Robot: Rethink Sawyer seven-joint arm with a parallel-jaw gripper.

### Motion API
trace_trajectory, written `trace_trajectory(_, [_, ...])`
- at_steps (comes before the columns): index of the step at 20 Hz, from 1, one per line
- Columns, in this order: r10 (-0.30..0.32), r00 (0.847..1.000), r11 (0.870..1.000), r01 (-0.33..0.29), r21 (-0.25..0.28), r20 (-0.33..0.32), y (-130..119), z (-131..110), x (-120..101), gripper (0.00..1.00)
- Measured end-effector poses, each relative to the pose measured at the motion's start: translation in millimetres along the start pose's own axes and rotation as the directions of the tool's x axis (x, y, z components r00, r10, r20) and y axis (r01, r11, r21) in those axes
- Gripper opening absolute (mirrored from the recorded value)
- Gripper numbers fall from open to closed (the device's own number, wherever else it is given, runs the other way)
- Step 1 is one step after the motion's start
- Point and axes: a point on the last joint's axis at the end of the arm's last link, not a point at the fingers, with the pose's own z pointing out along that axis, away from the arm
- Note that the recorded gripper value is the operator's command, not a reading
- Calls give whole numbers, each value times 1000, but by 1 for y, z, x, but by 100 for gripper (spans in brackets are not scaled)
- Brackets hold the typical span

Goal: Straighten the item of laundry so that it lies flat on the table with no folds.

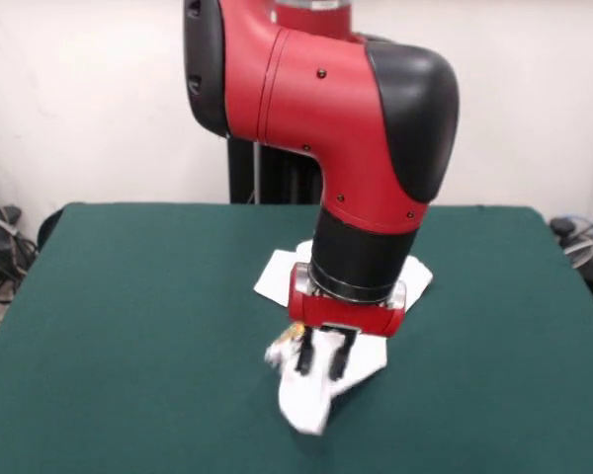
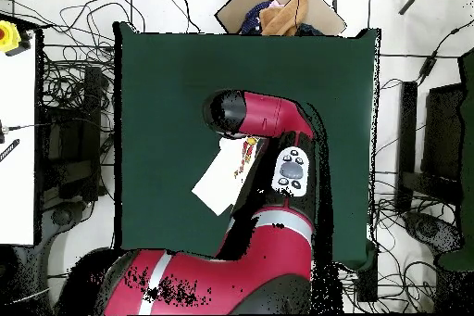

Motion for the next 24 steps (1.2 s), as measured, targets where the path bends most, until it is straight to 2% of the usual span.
trace_trajectory(7, [1, 1000, 1000, -2, -6, -21, 0, -5, 1, 100])
trace_trajectory(17, [14, 1000, 999, -14, -35, 2, 3, -26, -4, 100])
trace_trajectory(24, [31, 999, 996, -33, -80, -23, 19, -35, 10, 100])
